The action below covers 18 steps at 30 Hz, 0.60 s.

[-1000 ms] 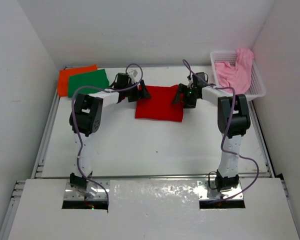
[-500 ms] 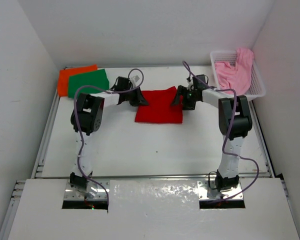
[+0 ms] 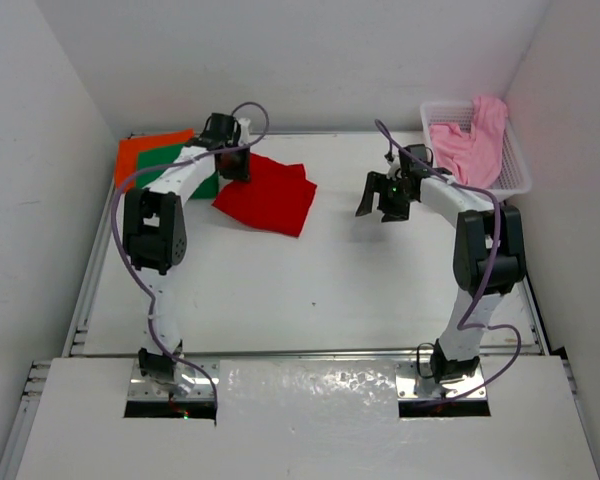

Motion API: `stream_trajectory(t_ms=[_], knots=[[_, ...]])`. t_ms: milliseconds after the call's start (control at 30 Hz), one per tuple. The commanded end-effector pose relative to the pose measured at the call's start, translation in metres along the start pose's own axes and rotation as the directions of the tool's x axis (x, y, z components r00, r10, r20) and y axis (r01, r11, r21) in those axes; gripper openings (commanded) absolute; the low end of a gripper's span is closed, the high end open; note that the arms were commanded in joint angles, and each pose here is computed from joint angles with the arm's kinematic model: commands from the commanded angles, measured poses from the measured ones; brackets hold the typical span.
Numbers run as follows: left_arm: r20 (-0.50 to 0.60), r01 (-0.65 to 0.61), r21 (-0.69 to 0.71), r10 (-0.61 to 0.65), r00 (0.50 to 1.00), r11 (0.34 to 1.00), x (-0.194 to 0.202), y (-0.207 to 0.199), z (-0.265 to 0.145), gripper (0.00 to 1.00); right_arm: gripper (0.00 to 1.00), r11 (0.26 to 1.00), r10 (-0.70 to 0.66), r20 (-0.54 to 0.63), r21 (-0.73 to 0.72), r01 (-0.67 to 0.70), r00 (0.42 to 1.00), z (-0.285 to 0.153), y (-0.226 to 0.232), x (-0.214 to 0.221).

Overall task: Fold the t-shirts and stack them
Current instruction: Put the neatly folded tshirt into the corner of the board with the left arm

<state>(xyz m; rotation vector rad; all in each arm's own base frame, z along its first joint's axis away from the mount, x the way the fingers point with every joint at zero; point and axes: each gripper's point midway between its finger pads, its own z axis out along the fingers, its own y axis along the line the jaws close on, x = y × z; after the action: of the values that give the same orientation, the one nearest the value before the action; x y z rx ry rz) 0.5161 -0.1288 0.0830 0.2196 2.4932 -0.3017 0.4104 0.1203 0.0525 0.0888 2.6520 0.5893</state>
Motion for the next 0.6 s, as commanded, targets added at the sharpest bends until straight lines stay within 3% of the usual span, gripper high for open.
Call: stream_trajectory(t_ms=[0, 267, 467, 567], knots=[[0.042, -0.133, -0.096, 0.137, 0.99, 0.987, -0.039, 0.016, -0.026, 0.0, 0.79, 0.999, -0.039, 0.018, 0.013, 0.038, 0.999, -0.01, 0.002, -0.007], [0.069, -0.185, -0.203, 0.202, 0.977, 0.962, -0.089, 0.059, -0.057, 0.0, 0.8, 0.997, -0.053, 0.017, 0.057, 0.051, 0.998, -0.021, -0.006, 0.001], [0.206, -0.21, -0.243, 0.262, 0.943, 0.947, -0.137, 0.098, -0.11, 0.0, 0.8, 0.995, -0.057, 0.005, 0.079, 0.056, 0.998, -0.028, -0.01, 0.008], [0.291, -0.148, -0.202, 0.204, 0.935, 0.968, -0.145, 0.138, -0.134, 0.0, 0.8, 0.995, -0.055, 0.002, 0.084, 0.055, 0.998, -0.03, -0.011, 0.011]])
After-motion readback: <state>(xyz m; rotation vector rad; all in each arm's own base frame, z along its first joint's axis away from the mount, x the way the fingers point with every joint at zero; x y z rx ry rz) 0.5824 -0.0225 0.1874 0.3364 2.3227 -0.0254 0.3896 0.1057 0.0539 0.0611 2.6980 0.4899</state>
